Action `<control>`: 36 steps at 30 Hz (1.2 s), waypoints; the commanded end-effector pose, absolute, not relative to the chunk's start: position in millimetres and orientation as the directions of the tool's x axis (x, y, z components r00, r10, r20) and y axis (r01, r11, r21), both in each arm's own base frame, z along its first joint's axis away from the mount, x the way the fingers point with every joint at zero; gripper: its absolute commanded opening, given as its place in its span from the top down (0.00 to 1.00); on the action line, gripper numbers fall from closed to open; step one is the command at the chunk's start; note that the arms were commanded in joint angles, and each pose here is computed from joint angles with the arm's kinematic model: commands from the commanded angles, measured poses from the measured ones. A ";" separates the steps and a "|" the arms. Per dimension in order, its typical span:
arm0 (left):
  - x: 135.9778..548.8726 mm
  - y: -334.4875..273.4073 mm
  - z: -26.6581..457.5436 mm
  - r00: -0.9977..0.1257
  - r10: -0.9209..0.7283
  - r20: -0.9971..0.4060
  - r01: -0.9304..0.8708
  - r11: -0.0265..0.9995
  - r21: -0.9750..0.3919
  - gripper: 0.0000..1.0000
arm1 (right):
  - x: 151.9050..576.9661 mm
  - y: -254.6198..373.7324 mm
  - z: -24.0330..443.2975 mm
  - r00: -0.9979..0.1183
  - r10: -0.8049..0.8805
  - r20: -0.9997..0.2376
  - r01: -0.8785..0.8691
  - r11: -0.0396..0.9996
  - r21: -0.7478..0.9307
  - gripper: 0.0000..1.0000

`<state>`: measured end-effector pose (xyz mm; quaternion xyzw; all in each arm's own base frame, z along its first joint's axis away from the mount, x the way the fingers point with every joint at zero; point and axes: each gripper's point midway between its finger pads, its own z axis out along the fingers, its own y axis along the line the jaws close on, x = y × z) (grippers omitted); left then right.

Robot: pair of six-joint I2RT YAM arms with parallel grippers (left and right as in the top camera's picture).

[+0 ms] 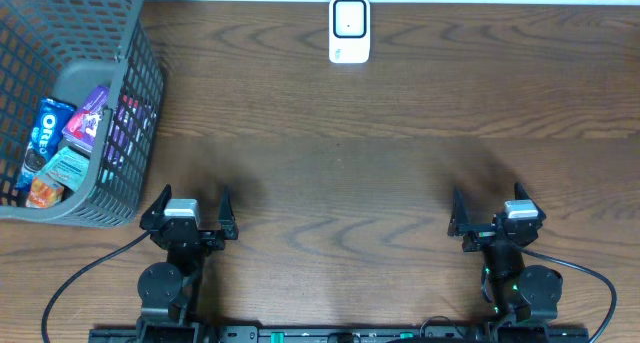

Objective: Scan the item barcode

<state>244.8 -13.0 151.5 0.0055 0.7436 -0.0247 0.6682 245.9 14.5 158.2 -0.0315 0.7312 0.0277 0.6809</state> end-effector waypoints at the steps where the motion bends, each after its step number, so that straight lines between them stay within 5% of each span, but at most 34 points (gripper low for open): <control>1: 243.6 -7.0 135.8 -0.158 -0.005 -0.987 0.010 1.000 -0.006 0.02 | 245.8 13.8 157.3 -0.073 0.003 -0.997 -0.082 0.997 0.009 0.01; 14: 243.9 -7.4 137.4 -0.151 -0.010 -0.988 0.012 1.000 -0.012 0.02 | 245.8 13.8 157.3 -0.073 0.003 -0.997 -0.082 0.997 0.009 0.01; 18: 240.3 -51.4 167.8 -0.069 -0.145 -0.987 0.261 0.952 -0.158 0.02 | 245.8 13.8 157.3 -0.073 0.003 -0.997 -0.082 0.997 0.009 0.01; 24: 218.0 -83.2 240.7 0.210 -0.163 -0.964 0.482 0.875 -0.043 0.02 | 245.8 13.8 157.3 -0.073 0.003 -0.997 -0.082 0.997 0.009 0.01; 29: 186.1 -79.7 310.9 0.503 -0.173 -0.847 0.463 0.881 0.095 0.02 | 245.8 13.8 157.3 -0.073 0.003 -0.997 -0.082 0.997 0.009 0.01; 36: 189.9 -41.2 366.3 0.536 -0.167 -0.827 0.275 0.961 -0.016 0.02 | 245.8 13.8 157.3 -0.073 0.003 -0.997 -0.082 0.997 0.009 0.01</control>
